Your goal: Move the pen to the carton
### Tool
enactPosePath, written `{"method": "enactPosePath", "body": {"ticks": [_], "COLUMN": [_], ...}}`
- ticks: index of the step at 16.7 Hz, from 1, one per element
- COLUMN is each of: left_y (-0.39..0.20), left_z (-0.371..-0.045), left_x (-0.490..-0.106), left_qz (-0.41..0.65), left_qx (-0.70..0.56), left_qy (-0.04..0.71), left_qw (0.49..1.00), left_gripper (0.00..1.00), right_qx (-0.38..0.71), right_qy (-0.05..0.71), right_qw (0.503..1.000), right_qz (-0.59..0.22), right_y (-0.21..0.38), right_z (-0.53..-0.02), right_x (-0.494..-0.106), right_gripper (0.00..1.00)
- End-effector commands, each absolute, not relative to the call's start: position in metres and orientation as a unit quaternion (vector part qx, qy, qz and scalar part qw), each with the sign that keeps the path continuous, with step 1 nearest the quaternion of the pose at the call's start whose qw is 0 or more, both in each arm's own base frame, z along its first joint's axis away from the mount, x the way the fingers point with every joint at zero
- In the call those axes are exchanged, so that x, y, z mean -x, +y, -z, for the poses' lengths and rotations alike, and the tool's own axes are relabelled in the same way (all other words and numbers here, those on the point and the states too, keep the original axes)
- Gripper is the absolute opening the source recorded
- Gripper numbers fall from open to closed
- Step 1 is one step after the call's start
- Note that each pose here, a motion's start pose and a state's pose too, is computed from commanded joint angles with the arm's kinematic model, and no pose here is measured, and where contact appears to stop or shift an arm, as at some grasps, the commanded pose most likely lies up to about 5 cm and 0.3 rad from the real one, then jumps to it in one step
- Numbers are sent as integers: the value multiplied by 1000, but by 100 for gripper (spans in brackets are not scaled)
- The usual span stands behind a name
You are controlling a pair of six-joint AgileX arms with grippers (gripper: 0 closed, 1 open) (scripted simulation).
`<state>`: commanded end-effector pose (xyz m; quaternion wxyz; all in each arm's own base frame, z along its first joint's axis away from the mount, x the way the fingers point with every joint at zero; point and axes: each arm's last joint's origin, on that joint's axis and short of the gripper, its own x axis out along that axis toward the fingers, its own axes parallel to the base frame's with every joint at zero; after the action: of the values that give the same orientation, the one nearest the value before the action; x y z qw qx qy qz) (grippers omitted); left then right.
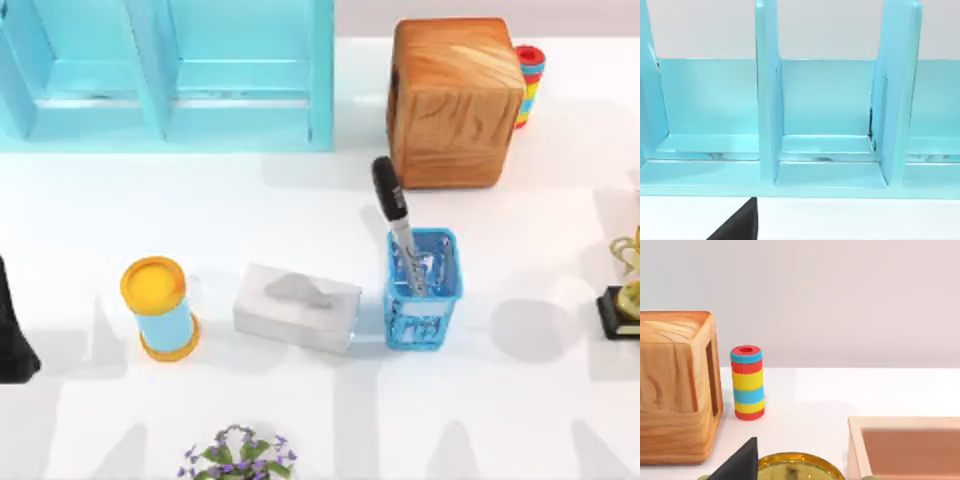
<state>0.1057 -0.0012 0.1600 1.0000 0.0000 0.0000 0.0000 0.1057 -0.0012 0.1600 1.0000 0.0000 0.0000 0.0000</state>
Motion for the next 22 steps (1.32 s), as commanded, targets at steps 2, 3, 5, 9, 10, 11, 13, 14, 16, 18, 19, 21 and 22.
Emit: {"method": "enactPosePath", "body": {"ticks": [2,3,5,9,10,11,13,14,16,18,19,21,22], "left_y": [-1,-1,-1,-1,-1,-1,-1,-1,-1,-1,-1,-1,-1], "left_z": [-160,-160,-160,-160,-160,-160,-160,-160,-160,-160,-160,-160,-160], "left_x": [-106,-106,-106,-106,-106,-106,-106,-106,-106,-106,-106,-106,-106], "left_qz": [0,0,0,0,0,0,0,0,0,0,0,0,0], "left_qx": [0,0,0,0,0,0,0,0,0,0,0,0,0], "left_qy": [0,0,0,0,0,0,0,0,0,0,0,0,0], "left_qw": [1000,1000,1000,1000,1000,1000,1000,1000,1000,1000,1000,1000,1000], "left_gripper": [100,100,100,100,100,100,100,100,100,100,100,100,100], "right_qx": [0,1,5,23,28,33,42,46,48,48,48,46,44], "right_qy": [1,9,30,56,66,79,114,131,159,168,173,194,210], "right_qw": [1000,1000,998,986,983,978,967,961,953,945,938,923,915], "right_qz": [-1,-10,-53,-153,-172,-189,-225,-239,-255,-278,-296,-329,-342], "right_y": [-1,0,6,20,24,27,37,41,48,57,63,78,84], "right_z": [-160,-158,-158,-183,-190,-196,-204,-205,-205,-212,-215,-212,-206], "right_x": [-106,-106,-108,-117,-122,-129,-149,-159,-178,-196,-207,-228,-237], "right_gripper": [100,100,100,100,100,100,100,100,100,100,100,100,100]}}
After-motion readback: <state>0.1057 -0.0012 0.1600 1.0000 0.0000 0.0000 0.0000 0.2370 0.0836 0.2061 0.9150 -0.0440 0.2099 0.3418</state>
